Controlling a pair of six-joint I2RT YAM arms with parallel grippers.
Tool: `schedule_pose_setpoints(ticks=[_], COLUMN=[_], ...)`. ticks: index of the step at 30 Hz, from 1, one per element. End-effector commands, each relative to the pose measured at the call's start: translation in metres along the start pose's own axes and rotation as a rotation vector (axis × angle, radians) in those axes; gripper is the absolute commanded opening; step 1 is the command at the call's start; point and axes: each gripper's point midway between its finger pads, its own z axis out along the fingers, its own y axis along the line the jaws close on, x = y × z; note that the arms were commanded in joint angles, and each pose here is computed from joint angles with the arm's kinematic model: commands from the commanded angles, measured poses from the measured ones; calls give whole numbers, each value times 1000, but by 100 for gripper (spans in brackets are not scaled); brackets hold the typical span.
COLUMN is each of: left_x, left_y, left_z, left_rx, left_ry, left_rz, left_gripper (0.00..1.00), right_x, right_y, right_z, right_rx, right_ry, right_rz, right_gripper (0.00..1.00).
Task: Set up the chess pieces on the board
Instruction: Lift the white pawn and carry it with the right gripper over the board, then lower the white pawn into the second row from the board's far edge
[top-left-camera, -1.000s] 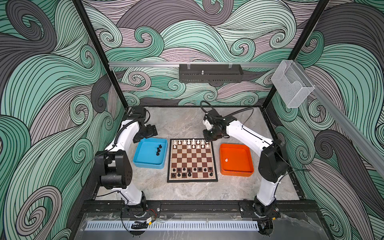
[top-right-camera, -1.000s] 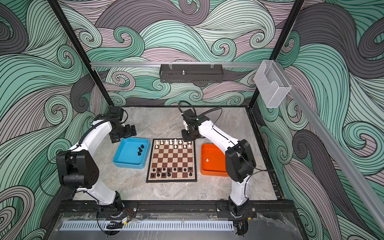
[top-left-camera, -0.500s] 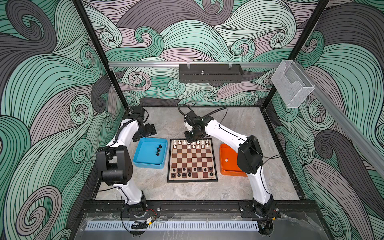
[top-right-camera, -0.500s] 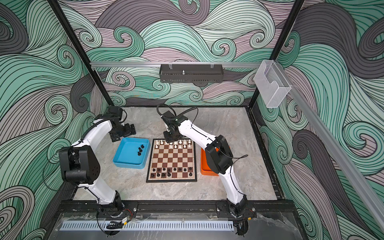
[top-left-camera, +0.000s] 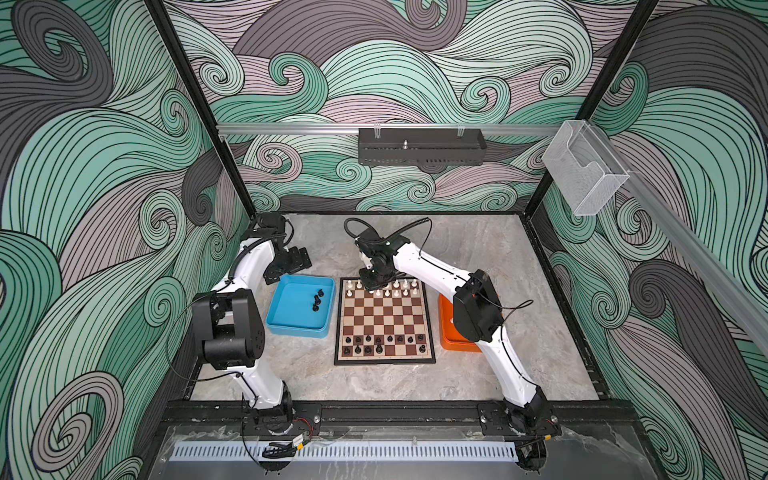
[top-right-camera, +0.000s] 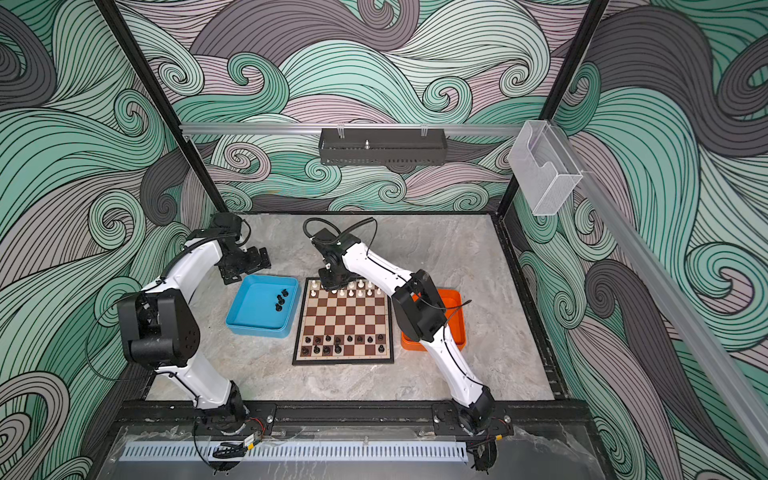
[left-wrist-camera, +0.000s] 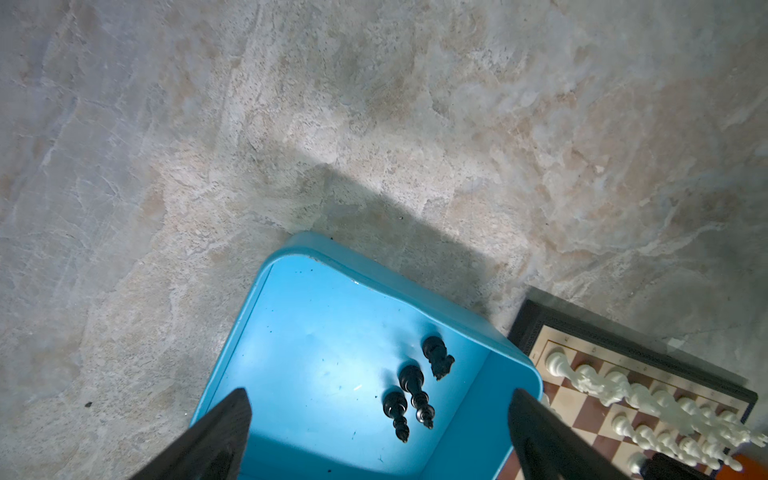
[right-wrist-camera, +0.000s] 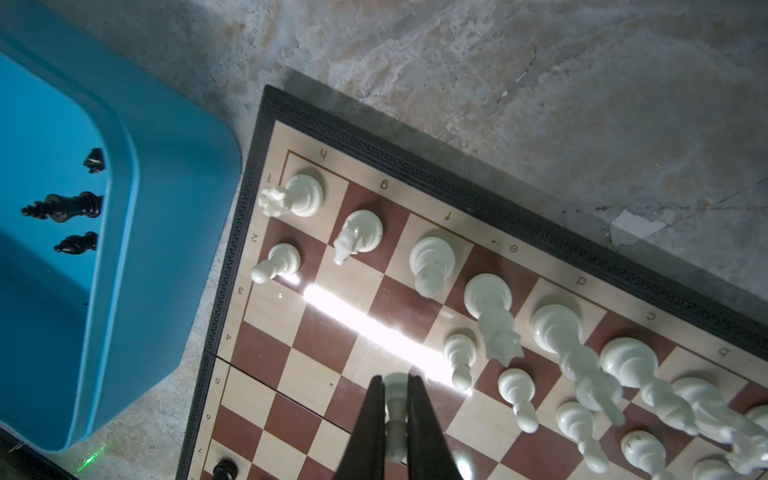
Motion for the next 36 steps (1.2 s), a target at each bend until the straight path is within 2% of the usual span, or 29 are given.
schedule_pose_setpoints(ticks=[1,36], left_x=[1,1], left_y=[1,0], left_z=[4,8], left_rx=[14,46], left_ry=[14,33], left_rz=[-14,-35], left_gripper=[99,99], right_x=[1,-2], right_y=[1,1], right_z=[2,30], right_rx=[2,-3], right_ry=[12,43], right_rz=[10,25], right_gripper=[11,14])
